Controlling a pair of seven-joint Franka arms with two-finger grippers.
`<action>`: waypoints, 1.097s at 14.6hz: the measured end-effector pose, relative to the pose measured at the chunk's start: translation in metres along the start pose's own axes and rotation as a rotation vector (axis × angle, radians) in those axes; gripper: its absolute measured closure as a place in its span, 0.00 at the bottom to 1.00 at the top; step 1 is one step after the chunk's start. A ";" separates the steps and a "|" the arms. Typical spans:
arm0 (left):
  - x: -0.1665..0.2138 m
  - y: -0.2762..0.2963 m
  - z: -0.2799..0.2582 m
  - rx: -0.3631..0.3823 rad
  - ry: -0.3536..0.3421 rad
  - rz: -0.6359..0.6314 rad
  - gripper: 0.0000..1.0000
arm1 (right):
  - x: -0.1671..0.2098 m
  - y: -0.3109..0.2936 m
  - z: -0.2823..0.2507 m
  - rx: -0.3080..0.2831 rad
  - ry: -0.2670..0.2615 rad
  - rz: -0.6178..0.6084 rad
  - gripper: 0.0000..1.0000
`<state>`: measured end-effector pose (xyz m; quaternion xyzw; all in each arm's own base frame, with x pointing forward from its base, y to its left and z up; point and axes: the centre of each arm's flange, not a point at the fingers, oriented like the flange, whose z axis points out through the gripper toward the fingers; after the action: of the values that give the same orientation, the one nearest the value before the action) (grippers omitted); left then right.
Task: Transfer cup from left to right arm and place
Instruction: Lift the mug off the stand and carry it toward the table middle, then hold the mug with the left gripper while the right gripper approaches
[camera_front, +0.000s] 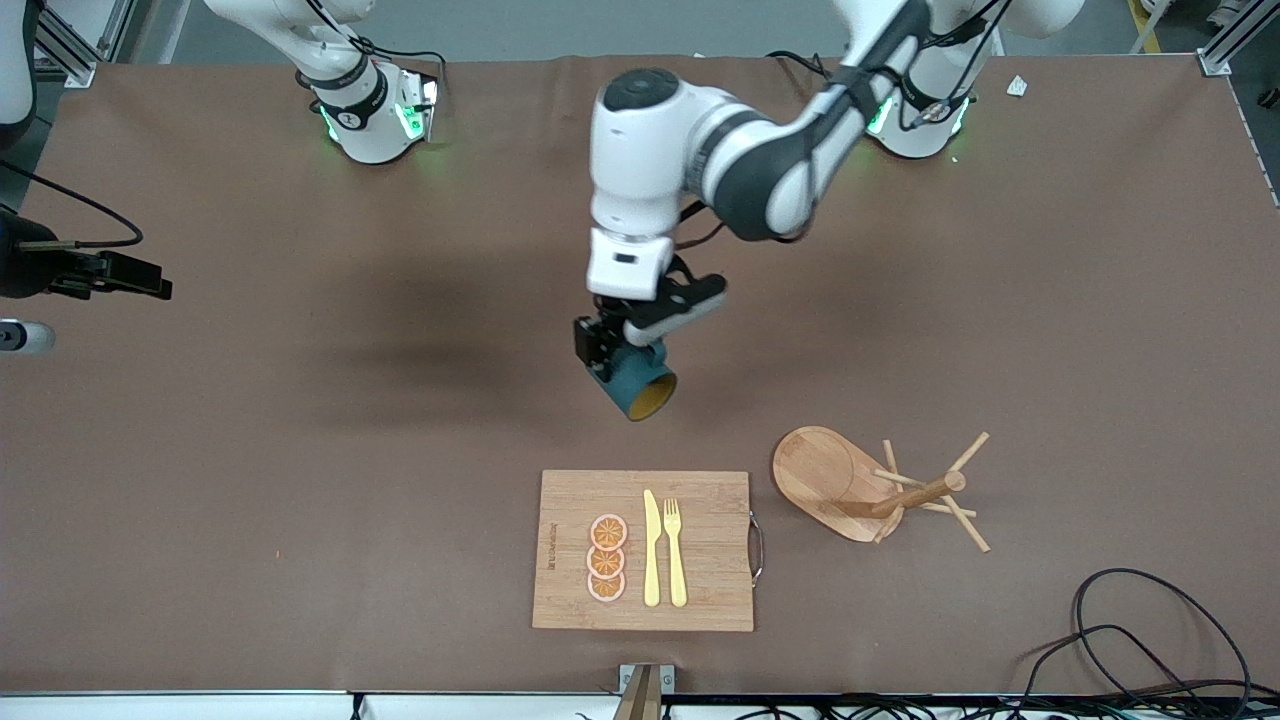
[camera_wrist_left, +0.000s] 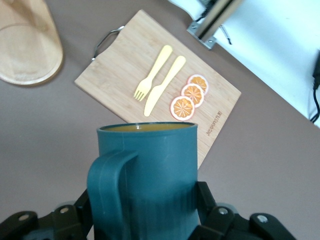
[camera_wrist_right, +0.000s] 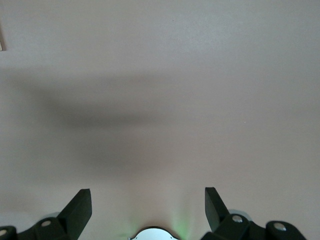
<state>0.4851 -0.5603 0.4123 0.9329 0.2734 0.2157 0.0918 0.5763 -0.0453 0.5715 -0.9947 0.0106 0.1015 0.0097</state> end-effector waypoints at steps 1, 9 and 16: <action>-0.027 0.002 0.007 -0.007 0.053 0.042 0.20 | 0.000 0.000 0.001 0.000 -0.002 0.000 0.00; -0.196 -0.013 0.047 -0.127 0.404 0.376 0.20 | 0.001 -0.007 0.006 0.000 -0.014 0.060 0.00; -0.273 -0.055 0.106 -0.111 0.686 0.608 0.20 | 0.002 -0.022 0.011 -0.006 -0.024 0.161 0.00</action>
<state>0.3000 -0.6701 0.2055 0.8391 -0.0102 0.5435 -0.0214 0.5761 -0.0228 0.5604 -0.9894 0.0900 0.1141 -0.0015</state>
